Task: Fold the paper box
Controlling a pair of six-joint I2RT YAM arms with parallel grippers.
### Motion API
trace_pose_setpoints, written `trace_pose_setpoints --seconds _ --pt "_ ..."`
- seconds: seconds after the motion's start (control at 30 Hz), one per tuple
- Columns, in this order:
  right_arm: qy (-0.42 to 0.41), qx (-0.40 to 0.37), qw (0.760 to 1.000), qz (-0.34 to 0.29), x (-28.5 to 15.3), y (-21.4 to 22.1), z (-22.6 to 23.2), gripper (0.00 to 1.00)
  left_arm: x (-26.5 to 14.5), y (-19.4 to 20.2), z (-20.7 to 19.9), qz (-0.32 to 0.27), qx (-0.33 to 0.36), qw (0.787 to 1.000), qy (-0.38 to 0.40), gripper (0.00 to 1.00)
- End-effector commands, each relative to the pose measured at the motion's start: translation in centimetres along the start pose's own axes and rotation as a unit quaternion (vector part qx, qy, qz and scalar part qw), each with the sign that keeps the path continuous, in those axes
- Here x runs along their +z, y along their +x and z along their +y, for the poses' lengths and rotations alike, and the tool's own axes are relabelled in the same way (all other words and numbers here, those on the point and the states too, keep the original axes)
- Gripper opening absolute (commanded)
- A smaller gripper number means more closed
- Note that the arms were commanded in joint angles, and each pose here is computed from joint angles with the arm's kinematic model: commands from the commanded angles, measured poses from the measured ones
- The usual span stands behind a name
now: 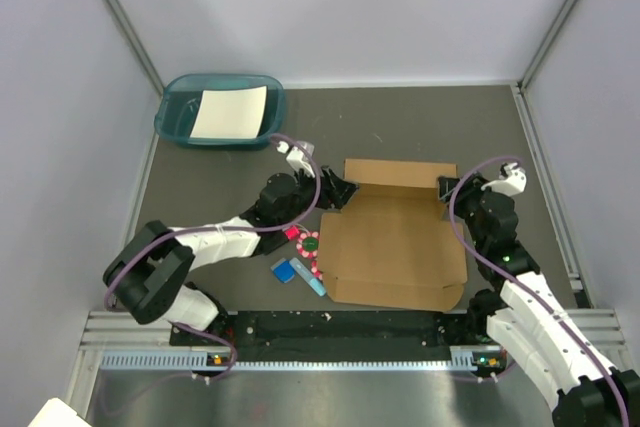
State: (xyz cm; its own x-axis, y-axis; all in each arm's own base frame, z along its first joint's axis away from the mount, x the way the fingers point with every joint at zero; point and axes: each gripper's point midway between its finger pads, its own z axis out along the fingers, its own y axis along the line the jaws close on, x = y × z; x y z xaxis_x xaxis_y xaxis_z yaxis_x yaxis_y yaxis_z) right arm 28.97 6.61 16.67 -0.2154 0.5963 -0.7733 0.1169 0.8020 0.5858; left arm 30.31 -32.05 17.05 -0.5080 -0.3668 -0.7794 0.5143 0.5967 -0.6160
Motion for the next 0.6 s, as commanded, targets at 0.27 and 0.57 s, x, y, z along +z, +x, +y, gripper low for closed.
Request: trace_pose_setpoints --seconds 0.27,0.57 --pt "0.07 -0.043 0.984 0.161 -2.1 7.8 -4.8 0.41 -2.0 -2.9 0.3 -0.029 0.017 0.999 -0.018 0.79" --pt "0.07 -0.045 0.983 0.162 -2.0 7.8 -4.8 0.42 0.6 -2.8 -0.6 -0.008 0.003 1.0 0.001 0.77"
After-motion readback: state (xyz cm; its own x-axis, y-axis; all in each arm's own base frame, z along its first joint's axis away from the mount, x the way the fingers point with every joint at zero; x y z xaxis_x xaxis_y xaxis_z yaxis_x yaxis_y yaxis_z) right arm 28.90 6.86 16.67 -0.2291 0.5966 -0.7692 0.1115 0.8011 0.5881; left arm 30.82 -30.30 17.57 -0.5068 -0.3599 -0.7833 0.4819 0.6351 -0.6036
